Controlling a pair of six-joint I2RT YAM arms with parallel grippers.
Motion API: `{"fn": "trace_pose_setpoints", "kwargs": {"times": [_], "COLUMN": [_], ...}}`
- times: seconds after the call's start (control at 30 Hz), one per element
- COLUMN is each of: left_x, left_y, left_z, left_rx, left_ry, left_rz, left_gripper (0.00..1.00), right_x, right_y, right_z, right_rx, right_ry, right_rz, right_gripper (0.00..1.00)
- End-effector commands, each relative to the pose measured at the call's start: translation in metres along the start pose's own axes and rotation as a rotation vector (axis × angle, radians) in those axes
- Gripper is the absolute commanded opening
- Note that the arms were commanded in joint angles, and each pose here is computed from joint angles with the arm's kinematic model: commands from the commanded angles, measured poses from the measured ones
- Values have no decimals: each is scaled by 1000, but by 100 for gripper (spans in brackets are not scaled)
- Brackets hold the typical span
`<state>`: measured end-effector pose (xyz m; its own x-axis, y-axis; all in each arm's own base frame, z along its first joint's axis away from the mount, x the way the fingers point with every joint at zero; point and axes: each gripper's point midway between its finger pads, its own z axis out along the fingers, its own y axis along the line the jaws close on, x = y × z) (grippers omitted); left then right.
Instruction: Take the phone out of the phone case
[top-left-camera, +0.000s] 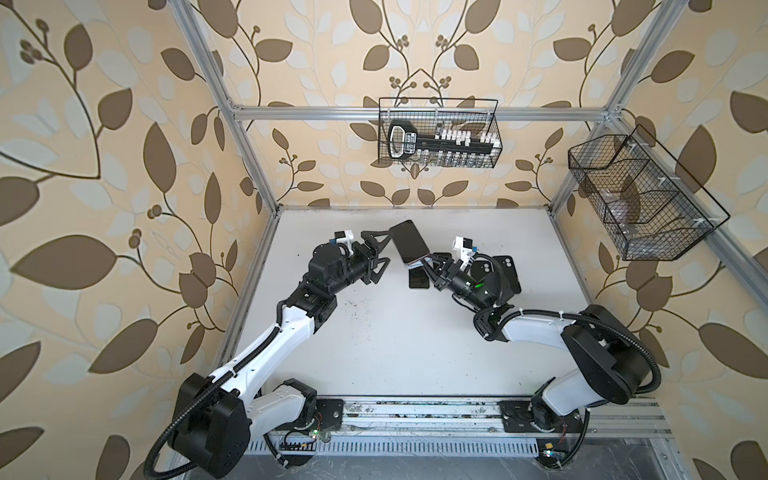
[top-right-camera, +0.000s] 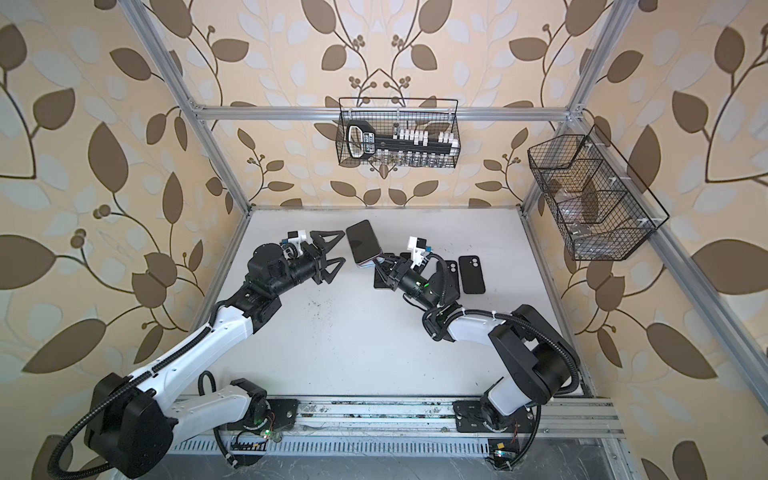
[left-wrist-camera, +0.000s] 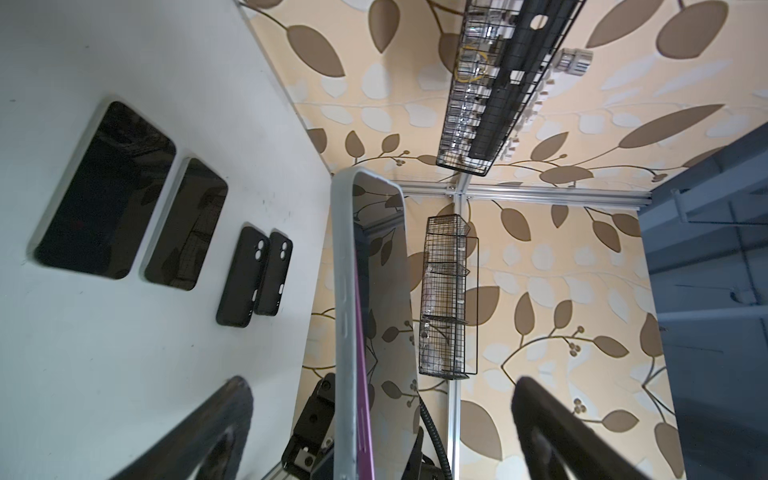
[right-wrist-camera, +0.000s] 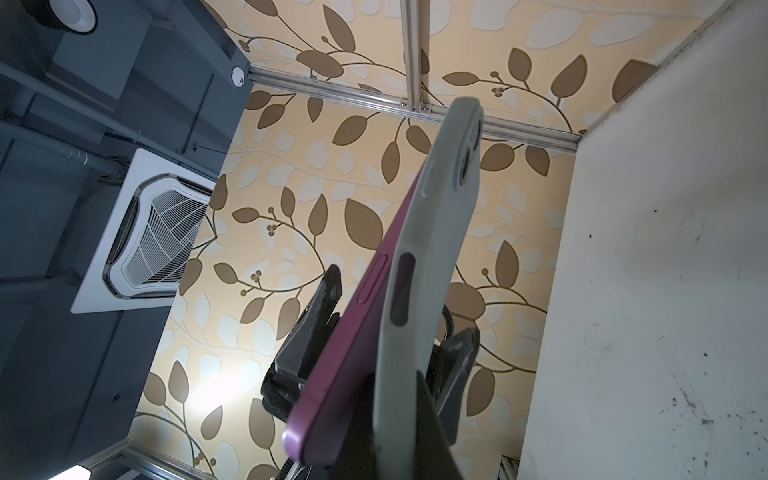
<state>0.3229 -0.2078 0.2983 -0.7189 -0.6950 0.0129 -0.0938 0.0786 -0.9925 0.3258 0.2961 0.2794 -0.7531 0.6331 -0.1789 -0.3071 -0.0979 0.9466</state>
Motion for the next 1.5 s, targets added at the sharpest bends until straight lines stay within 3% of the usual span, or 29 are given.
{"fn": "trace_pose_setpoints", "kwargs": {"times": [0.0,0.33,1.47], "left_x": [8,16,26], "left_y": [-17,-30,-33], "left_z": [-16,-26,-5], "left_rx": [20,110,119], "left_ry": [-5,0,35], "left_rz": [-43,-111,-105], "left_gripper": [99,99,99], "right_x": [-6,-3,7], "right_y": [28,20,21], "right_z": [2,13,17], "right_rx": [-116,-119,-137], "right_ry": [-61,-89,-70], "right_rz": [-45,-62,-54], "right_gripper": [0,0,1]}}
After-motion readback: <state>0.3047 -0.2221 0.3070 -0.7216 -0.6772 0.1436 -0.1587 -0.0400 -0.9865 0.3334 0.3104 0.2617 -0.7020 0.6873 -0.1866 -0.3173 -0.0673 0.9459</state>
